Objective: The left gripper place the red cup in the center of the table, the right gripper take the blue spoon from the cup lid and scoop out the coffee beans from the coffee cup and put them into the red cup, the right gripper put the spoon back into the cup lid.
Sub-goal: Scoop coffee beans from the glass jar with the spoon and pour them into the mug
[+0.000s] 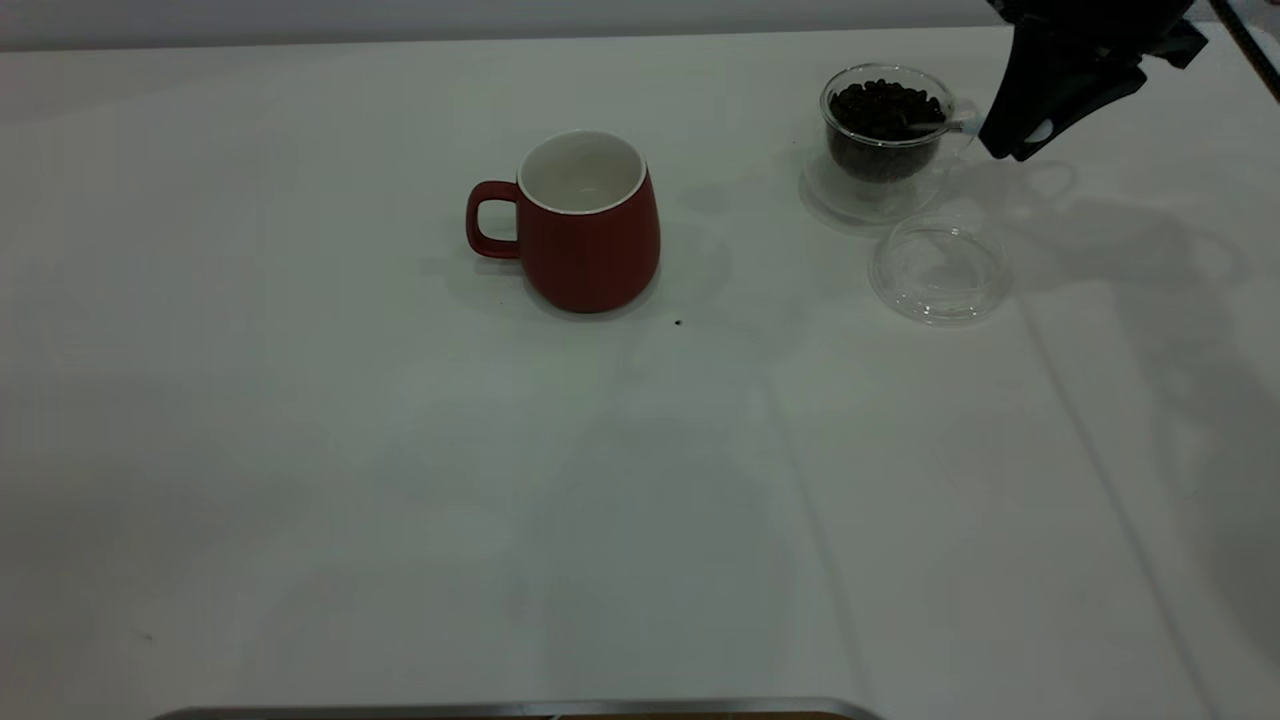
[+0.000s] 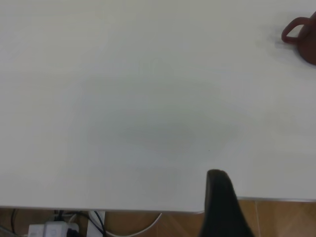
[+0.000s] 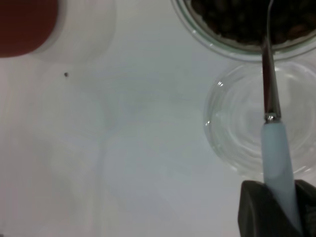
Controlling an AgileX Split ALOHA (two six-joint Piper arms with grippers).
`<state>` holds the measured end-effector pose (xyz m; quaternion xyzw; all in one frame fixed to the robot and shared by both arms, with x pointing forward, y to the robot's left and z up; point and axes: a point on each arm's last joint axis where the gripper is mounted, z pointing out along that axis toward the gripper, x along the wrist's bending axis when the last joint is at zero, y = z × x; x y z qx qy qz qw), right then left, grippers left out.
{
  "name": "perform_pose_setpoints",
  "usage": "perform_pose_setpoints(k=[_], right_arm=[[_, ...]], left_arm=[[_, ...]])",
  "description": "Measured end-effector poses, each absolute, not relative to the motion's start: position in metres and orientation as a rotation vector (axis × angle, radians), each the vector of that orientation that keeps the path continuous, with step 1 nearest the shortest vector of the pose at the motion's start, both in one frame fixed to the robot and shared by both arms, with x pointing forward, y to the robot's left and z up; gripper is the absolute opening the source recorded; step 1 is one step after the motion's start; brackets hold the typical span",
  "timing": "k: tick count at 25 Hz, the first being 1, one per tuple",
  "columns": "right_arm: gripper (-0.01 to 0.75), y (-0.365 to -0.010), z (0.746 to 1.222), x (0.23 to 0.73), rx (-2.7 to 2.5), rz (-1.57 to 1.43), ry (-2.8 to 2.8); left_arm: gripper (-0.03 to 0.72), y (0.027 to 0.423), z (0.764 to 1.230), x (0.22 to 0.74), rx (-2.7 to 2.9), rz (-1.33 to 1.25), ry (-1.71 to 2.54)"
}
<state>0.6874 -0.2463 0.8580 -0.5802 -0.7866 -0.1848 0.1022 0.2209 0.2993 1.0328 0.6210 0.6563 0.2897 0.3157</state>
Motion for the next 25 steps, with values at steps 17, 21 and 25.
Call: perform_pose_setpoints(k=[17, 21, 25], right_arm=[[0.116, -0.2429, 0.8513, 0.6857, -1.709, -0.556, -2.255], [0.116, -0.2414, 0.8520, 0.6855, -1.702, -0.570, -2.239], [0.116, -0.2437, 0.8522, 0.6854, -1.703, -0.571, -2.233]], left_arm=[[0.516, 0.2993, 1.0328, 0.2209, 1.638, 0.764, 1.727], [0.516, 0.2993, 1.0328, 0.2209, 1.638, 0.764, 1.727], [0.516, 0.2993, 1.0328, 0.2209, 1.638, 0.764, 1.727]])
